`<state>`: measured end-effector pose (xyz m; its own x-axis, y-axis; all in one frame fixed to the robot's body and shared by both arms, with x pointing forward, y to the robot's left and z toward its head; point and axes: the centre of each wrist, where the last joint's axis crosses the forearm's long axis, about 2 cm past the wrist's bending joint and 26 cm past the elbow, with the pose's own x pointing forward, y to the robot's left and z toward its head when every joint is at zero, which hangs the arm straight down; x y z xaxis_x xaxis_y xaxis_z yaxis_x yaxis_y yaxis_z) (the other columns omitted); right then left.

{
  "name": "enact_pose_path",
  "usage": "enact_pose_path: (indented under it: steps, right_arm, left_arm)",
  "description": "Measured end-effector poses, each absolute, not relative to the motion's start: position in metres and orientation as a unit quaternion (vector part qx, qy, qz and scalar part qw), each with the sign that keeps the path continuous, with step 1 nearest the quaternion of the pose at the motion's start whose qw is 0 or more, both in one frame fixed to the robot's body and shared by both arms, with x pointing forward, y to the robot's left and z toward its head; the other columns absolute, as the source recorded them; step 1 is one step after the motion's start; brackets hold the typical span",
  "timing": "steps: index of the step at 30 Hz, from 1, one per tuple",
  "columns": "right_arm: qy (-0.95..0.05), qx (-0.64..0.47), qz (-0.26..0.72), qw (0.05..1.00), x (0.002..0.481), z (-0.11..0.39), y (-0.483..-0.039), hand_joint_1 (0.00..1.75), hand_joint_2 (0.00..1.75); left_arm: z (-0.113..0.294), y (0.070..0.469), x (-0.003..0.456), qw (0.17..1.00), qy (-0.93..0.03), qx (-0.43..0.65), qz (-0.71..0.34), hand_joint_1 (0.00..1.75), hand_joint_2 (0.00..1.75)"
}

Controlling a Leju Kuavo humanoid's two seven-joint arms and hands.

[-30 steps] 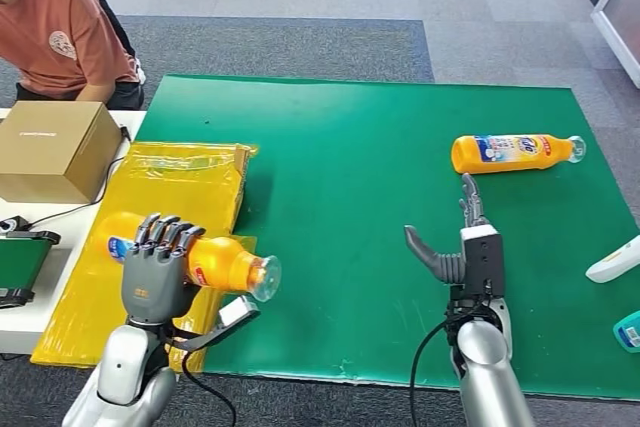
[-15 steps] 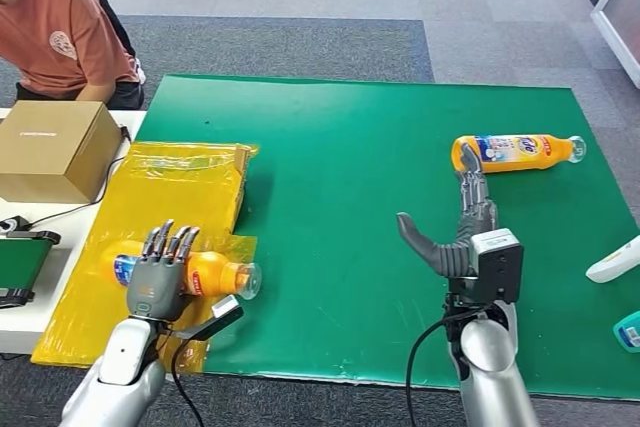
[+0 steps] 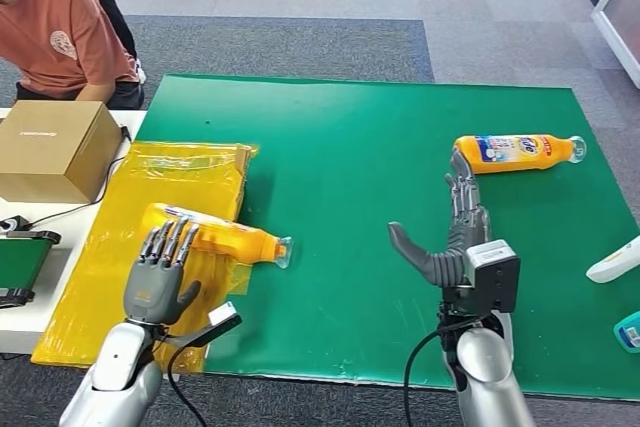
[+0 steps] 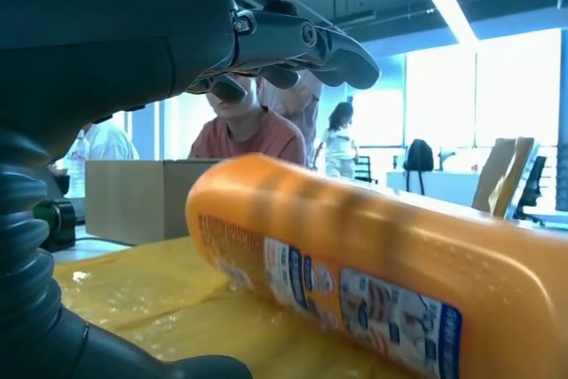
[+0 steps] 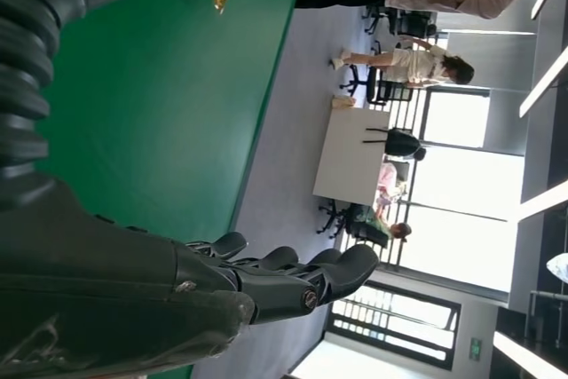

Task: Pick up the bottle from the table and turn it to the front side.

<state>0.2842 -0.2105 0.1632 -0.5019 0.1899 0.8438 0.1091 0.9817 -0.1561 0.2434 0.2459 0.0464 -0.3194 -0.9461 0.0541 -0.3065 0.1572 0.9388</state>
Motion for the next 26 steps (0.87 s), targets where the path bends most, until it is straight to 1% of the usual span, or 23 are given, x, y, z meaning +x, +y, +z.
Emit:
enact_pose_path:
  steps: [3,5,7,9,11,12,14,16,18,20,23,26]
  right_arm:
    - [-0.864,-0.087,0.043,0.493,0.283,0.161,-0.211,0.0,1.75]
    - [-0.863,-0.09,0.043,0.495,0.281,0.159,-0.211,0.0,1.75]
    - [-0.862,-0.096,0.043,0.496,0.277,0.158,-0.211,0.0,1.75]
    - [-0.86,-0.099,0.047,0.499,0.272,0.156,-0.211,0.0,1.75]
    - [-0.857,-0.095,0.054,0.503,0.266,0.154,-0.211,0.0,1.75]
    - [-0.856,-0.085,0.058,0.507,0.263,0.153,-0.211,0.0,1.75]
    - [-0.855,-0.045,0.063,0.513,0.257,0.152,-0.21,0.0,1.75]
    - [-0.854,0.011,0.065,0.516,0.252,0.151,-0.208,0.0,1.75]
    - [-0.851,0.058,0.066,0.517,0.246,0.149,-0.205,0.0,1.75]
    - [-0.847,0.09,0.072,0.519,0.241,0.146,-0.201,0.0,1.75]
    - [-0.834,0.117,0.084,0.533,0.236,0.142,-0.197,0.0,1.75]
    - [-0.82,0.136,0.087,0.549,0.233,0.138,-0.196,0.0,1.75]
  left_arm:
    - [0.053,0.246,0.243,0.348,-0.695,0.458,-0.432,0.0,1.75]
    - [0.06,0.244,0.242,0.343,-0.725,0.441,-0.402,0.0,1.75]
    - [0.065,0.24,0.24,0.351,-0.762,0.42,-0.347,0.0,1.75]
    - [0.07,0.237,0.236,0.395,-0.79,0.39,-0.26,0.0,1.75]
    - [0.08,0.231,0.232,0.471,-0.81,0.319,-0.143,0.0,1.75]
    - [0.087,0.228,0.231,0.508,-0.817,0.257,-0.086,0.0,1.75]
    - [0.1,0.222,0.228,0.551,-0.828,0.103,-0.012,0.0,1.75]
    - [0.111,0.219,0.221,0.548,-0.834,-0.062,0.028,0.0,1.75]
    - [0.119,0.217,0.212,0.527,-0.832,-0.168,0.047,0.0,1.75]
    - [0.121,0.216,0.202,0.517,-0.826,-0.218,0.053,0.0,1.75]
    - [0.117,0.214,0.188,0.525,-0.807,-0.264,0.057,0.0,1.75]
    - [0.11,0.212,0.179,0.543,-0.791,-0.275,0.055,0.0,1.75]
